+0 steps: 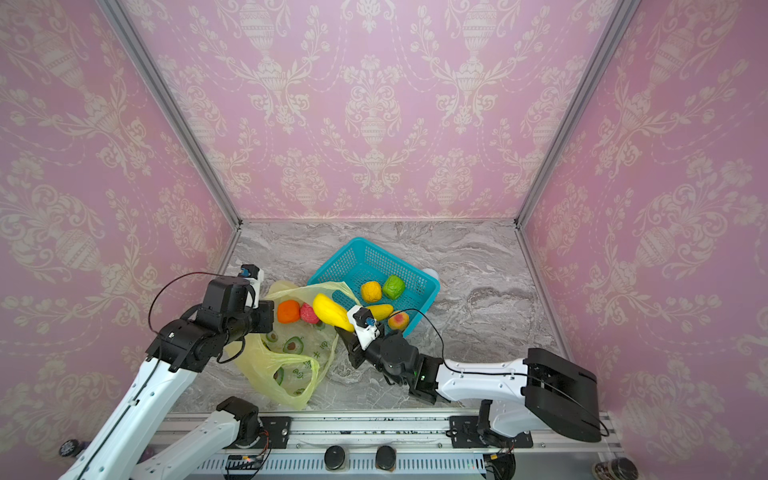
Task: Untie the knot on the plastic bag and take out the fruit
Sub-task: 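Carry the long yellow fruit out of the bag over the teal basket, then lower the long yellow fruit into the basket and open the right gripper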
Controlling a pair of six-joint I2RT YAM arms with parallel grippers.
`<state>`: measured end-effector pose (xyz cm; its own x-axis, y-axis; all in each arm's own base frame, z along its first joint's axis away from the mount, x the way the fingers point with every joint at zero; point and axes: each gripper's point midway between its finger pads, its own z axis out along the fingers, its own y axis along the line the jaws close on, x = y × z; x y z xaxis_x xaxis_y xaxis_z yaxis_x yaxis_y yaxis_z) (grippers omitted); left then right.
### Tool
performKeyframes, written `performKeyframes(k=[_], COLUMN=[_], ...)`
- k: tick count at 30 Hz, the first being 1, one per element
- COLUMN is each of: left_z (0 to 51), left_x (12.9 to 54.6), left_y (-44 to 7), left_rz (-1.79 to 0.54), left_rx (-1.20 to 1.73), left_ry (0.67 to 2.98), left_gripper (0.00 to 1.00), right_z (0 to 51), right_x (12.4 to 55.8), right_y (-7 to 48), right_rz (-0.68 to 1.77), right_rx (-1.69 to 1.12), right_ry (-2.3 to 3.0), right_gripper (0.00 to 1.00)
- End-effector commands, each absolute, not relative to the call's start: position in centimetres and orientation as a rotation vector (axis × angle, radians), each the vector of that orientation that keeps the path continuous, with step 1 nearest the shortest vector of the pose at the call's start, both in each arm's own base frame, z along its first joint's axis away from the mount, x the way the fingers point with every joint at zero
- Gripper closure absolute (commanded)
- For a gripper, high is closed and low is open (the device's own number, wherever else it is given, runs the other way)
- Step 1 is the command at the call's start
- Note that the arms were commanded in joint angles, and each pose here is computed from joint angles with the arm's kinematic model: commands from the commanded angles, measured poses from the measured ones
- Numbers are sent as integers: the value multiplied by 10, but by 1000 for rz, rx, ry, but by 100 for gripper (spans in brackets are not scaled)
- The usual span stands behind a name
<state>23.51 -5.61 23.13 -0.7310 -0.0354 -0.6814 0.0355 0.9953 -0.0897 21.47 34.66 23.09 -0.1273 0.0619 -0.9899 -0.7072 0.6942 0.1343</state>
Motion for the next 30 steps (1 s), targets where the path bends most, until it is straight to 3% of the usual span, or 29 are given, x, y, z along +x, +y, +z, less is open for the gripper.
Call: performKeyframes(k=[1, 12, 30], left_z=[228, 228, 227], left_x=[234, 234, 234], left_y=[-59, -58, -58], left_rz=[-134, -131, -130], left_rx=[11, 10, 10], left_ry=[2395, 2395, 2396], left_gripper=[100, 100, 100], right_z=[233, 196, 88], right_x=[240, 303, 372], right_y=[307, 205, 263], right_rz=[562, 470, 355], right_rx=[-426, -34, -146], right_ry=[1584, 1802, 2321], right_gripper=[82, 89, 90])
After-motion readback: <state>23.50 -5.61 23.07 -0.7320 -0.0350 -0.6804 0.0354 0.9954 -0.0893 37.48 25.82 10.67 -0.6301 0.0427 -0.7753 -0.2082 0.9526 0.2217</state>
